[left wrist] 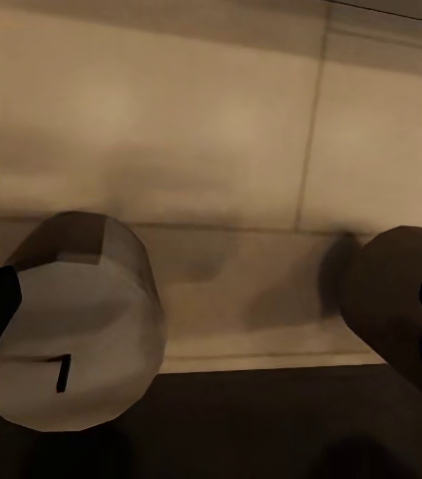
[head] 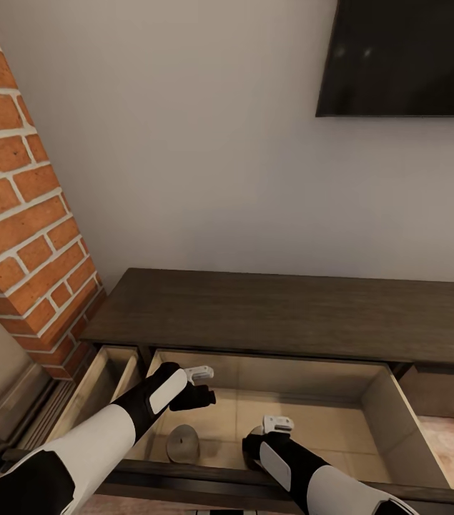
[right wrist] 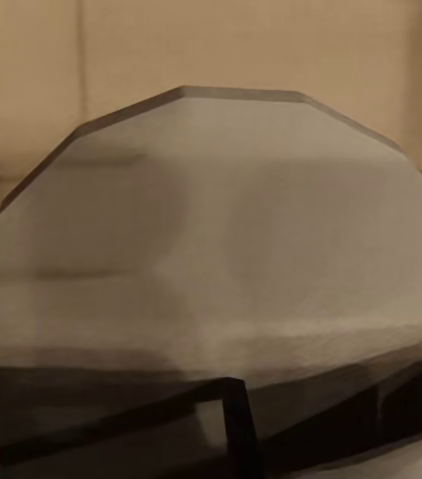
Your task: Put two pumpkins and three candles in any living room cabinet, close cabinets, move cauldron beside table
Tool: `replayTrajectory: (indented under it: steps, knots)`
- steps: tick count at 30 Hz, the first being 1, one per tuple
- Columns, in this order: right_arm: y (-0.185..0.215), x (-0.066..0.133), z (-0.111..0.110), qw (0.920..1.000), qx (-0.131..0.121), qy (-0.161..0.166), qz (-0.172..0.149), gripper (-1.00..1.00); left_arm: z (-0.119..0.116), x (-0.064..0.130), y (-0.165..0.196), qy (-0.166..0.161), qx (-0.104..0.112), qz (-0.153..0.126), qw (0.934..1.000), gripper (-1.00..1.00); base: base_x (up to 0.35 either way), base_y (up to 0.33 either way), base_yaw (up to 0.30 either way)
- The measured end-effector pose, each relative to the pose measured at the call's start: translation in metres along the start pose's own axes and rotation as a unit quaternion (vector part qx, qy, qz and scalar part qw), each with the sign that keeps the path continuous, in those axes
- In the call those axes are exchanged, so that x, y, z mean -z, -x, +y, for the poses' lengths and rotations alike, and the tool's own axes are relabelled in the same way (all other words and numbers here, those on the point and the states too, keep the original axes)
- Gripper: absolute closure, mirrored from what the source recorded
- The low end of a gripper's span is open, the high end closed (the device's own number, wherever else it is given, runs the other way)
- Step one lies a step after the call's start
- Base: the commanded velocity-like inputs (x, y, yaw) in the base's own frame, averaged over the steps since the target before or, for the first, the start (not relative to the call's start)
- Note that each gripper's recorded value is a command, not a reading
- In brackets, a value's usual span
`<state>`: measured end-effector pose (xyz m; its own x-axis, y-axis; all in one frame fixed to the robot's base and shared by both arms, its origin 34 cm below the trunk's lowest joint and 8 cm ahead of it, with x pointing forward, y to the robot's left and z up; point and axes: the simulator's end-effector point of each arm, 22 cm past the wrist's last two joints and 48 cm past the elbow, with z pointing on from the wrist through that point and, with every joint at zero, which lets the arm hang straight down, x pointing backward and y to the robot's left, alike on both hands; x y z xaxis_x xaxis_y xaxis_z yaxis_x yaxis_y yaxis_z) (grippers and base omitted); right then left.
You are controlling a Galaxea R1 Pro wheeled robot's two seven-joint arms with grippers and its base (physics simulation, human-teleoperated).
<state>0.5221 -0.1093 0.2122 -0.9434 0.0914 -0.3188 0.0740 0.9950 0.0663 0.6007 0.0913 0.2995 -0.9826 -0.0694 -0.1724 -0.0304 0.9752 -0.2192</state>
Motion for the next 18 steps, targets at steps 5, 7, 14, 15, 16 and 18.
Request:
replayTrajectory:
  steps: [5, 7, 14, 15, 16, 18]
  knots:
    - [-0.0003, 0.0000, 0.0003, 1.0000, -0.001, 0.001, 0.000, -1.00, 0.0000, 0.0000, 0.0000, 0.000, 0.000, 0.000, 1.0000, -1.00, 0.000, 0.000, 0.000]
    - [-0.0002, 0.0000, 0.0004, 1.0000, -0.001, 0.001, 0.000, -1.00, 0.0000, 0.0000, 0.0000, 0.000, 0.000, 0.000, 1.0000, -1.00, 0.000, 0.000, 0.000]
    - [-0.0005, 0.0000, 0.0006, 1.0000, -0.001, 0.001, 0.000, -1.00, 0.0000, 0.0000, 0.0000, 0.000, 0.000, 0.000, 1.0000, -1.00, 0.000, 0.000, 0.000]
    - [-0.0007, -0.0001, 0.0006, 1.0000, -0.001, 0.001, 0.001, -1.00, 0.0000, 0.0000, 0.0000, 0.000, 0.000, 0.000, 1.0000, -1.00, 0.000, 0.000, 0.000]
    - [-0.0009, -0.0001, 0.0006, 1.0000, -0.001, 0.002, 0.001, -1.00, 0.0000, 0.0000, 0.0000, 0.000, 0.000, 0.000, 1.0000, -1.00, 0.000, 0.000, 0.000]
    - [-0.0010, -0.0001, 0.0006, 1.0000, -0.001, 0.001, 0.001, -1.00, 0.0000, 0.0000, 0.0000, 0.000, 0.000, 0.000, 1.0000, -1.00, 0.000, 0.000, 0.000]
